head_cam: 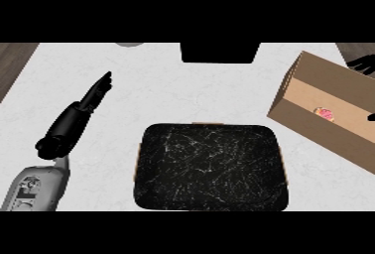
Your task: Pick the cupcake from the tray and place it in the cardboard box
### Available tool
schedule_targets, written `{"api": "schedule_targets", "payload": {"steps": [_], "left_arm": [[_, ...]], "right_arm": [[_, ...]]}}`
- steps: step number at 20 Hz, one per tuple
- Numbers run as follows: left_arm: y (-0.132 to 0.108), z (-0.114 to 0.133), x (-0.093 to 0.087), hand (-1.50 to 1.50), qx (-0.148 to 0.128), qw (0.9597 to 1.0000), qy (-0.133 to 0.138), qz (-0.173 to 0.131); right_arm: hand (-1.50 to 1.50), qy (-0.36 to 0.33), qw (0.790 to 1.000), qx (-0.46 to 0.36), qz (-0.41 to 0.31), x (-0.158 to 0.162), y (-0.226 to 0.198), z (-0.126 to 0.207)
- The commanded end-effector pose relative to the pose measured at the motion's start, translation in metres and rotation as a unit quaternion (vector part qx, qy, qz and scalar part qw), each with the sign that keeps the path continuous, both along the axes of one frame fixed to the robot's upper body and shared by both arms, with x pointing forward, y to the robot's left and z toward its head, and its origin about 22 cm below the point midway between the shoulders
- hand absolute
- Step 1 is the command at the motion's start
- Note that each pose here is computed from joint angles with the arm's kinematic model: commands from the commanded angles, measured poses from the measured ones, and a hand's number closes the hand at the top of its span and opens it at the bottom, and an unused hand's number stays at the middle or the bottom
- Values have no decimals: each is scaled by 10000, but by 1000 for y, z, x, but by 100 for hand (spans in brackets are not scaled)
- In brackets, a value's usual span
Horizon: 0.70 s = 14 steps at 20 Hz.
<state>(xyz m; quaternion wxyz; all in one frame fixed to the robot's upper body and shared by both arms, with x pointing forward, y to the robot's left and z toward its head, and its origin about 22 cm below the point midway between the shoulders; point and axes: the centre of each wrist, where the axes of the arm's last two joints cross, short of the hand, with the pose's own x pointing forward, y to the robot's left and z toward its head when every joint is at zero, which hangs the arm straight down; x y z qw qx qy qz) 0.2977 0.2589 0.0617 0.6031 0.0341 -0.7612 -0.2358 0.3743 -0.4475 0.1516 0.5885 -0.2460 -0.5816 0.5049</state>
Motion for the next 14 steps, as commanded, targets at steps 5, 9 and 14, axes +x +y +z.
{"api": "schedule_targets", "payload": {"steps": [5,9,14], "left_arm": [[8,-1,-5,0,-56,9999,3,113],[11,1,-3,0,87,9999,-65,100],[-13,-3,-3,0,66,9999,-20,-143]], "right_arm": [[-150,-902,9151,3901,-472,6,-13,-14],[-150,-768,8750,4622,-1215,-10,-45,-8],[-150,-1027,8539,4824,-1663,-23,-67,-2]]}}
